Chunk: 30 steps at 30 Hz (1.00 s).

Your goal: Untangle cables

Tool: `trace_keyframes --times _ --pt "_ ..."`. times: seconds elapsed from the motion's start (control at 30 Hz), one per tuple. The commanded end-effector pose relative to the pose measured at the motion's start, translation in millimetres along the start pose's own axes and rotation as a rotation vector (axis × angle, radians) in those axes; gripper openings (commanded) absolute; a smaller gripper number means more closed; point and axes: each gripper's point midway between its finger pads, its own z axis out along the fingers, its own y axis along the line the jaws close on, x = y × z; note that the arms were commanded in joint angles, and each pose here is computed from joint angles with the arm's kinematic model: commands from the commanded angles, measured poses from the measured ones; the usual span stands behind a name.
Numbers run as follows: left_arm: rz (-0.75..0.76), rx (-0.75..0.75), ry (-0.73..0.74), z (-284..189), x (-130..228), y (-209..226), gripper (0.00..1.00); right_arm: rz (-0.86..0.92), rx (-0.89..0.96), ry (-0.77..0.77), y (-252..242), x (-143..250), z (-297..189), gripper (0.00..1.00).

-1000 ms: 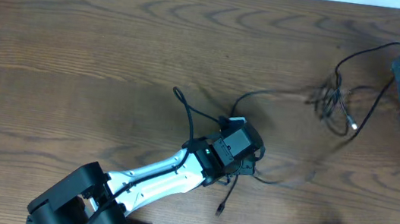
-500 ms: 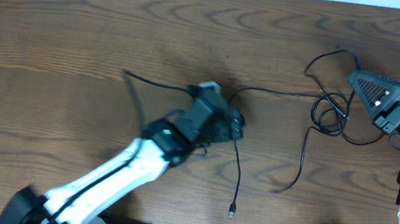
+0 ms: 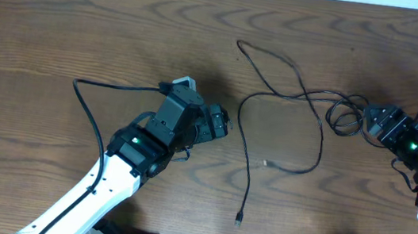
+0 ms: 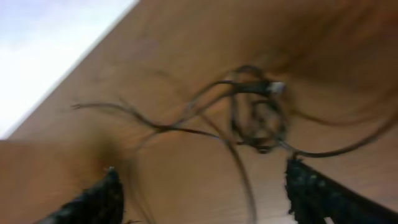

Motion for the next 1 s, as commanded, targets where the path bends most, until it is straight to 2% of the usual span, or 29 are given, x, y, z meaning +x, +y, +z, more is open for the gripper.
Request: trace_keyframes --times 0.0,0.13,0.37,0.5,0.53,0.6,0.63,0.7,0.73,0.9,0.97 --pt "0.021 -0.006 -0.016 -2.4 -3.2 1.8 0.98 -0.017 0.16 0.031 -35.3 1.7 15.6 0.84" --pt "0.021 -0.006 -0.016 -2.4 -3.2 1.8 0.98 0.036 0.156 0.149 -49.5 19.3 48.3 0.86" --pt "0.021 -0.006 -0.016 -2.4 -3.2 1.8 0.98 0.099 0.17 0.255 -63.3 41.7 106.7 0.86" --pt "0.021 -0.006 -0.016 -2.4 -3.2 1.8 0.98 0.076 0.157 0.278 -63.4 50.2 132.3 0.8" --pt "0.021 -0.006 -0.016 -2.4 -3.2 1.8 0.98 0.068 0.151 0.281 -62.5 51.8 137.9 0.76" --pt "0.021 -0.006 -0.016 -2.3 -3.2 1.9 0.98 0.048 0.121 0.292 -56.9 55.0 144.4 0.58" --pt "0.021 -0.006 -0.016 -2.4 -3.2 1.8 0.98 0.035 0.087 0.305 -50.6 57.6 146.1 0.46" --pt "0.021 -0.006 -0.016 -2.4 -3.2 1.8 0.98 0.002 -0.031 0.337 -27.6 63.4 145.9 0.07" --pt "0.021 -0.006 -0.016 -2.4 -3.2 1.8 0.98 -0.009 -0.066 0.341 -21.5 63.4 144.6 0.01" --pt "0.022 0.0 -0.01 -2.3 -2.1 0.9 0.98 -0.018 -0.053 0.296 -23.2 50.2 134.8 0.01" --pt "0.022 -0.001 -0.01 -2.2 -2.1 1.0 0.98 -0.027 -0.178 0.278 2.9 41.5 120.7 0.01"
